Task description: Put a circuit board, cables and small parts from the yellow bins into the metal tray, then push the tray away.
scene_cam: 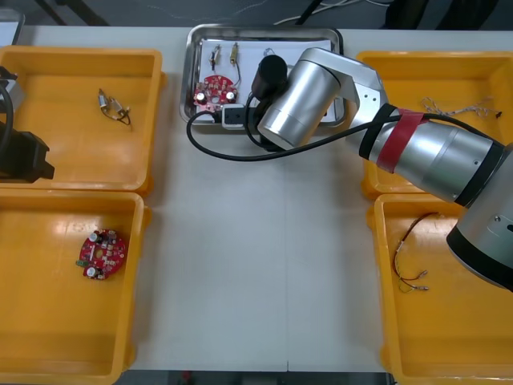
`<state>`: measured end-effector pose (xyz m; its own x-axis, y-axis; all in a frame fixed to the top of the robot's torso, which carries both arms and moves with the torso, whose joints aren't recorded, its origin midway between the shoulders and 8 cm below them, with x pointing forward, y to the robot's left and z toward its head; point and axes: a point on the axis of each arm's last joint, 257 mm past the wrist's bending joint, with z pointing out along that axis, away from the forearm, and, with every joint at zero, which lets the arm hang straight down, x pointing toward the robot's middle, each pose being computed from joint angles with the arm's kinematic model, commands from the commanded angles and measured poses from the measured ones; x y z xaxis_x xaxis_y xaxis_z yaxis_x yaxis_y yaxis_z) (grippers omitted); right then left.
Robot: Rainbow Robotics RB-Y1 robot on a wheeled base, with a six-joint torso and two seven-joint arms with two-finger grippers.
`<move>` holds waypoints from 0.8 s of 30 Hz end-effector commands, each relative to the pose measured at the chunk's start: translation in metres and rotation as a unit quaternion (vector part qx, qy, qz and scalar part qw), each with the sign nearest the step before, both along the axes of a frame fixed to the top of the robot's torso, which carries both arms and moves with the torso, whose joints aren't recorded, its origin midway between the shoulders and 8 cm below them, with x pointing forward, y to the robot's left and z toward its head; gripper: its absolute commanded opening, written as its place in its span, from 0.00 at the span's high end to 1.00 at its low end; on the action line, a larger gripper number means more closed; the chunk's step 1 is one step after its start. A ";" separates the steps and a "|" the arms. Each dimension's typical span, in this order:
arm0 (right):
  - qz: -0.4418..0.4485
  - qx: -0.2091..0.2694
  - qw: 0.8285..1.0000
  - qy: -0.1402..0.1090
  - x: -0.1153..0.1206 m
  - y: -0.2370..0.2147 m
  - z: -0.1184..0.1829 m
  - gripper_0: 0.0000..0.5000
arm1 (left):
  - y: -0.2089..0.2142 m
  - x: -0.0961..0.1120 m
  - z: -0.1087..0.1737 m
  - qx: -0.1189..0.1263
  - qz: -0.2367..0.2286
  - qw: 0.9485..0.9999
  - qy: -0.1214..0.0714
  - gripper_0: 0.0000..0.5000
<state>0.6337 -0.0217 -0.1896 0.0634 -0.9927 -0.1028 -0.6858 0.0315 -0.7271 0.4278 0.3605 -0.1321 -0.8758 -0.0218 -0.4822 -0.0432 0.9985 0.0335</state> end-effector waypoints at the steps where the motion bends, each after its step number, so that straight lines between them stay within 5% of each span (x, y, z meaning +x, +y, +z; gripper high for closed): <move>1: 0.024 0.004 1.000 -0.015 0.001 0.024 0.020 0.10 | 0.007 -0.005 0.005 0.025 -0.020 0.999 -0.005 0.00; 3: 0.026 0.002 1.000 -0.015 0.000 0.025 0.021 0.00 | 0.007 -0.005 0.005 0.025 -0.020 0.999 -0.005 0.00; 24: -0.003 -0.023 1.000 0.013 -0.035 0.011 0.078 0.00 | 0.007 -0.005 0.005 0.025 -0.020 0.999 -0.005 0.00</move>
<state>0.5993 -0.0214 -0.1524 0.0316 -0.9988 -0.0371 -0.7329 0.0021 -0.6803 0.4278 0.3605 -0.1321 -0.8758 -0.0217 -0.4822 -0.0432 0.9985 0.0335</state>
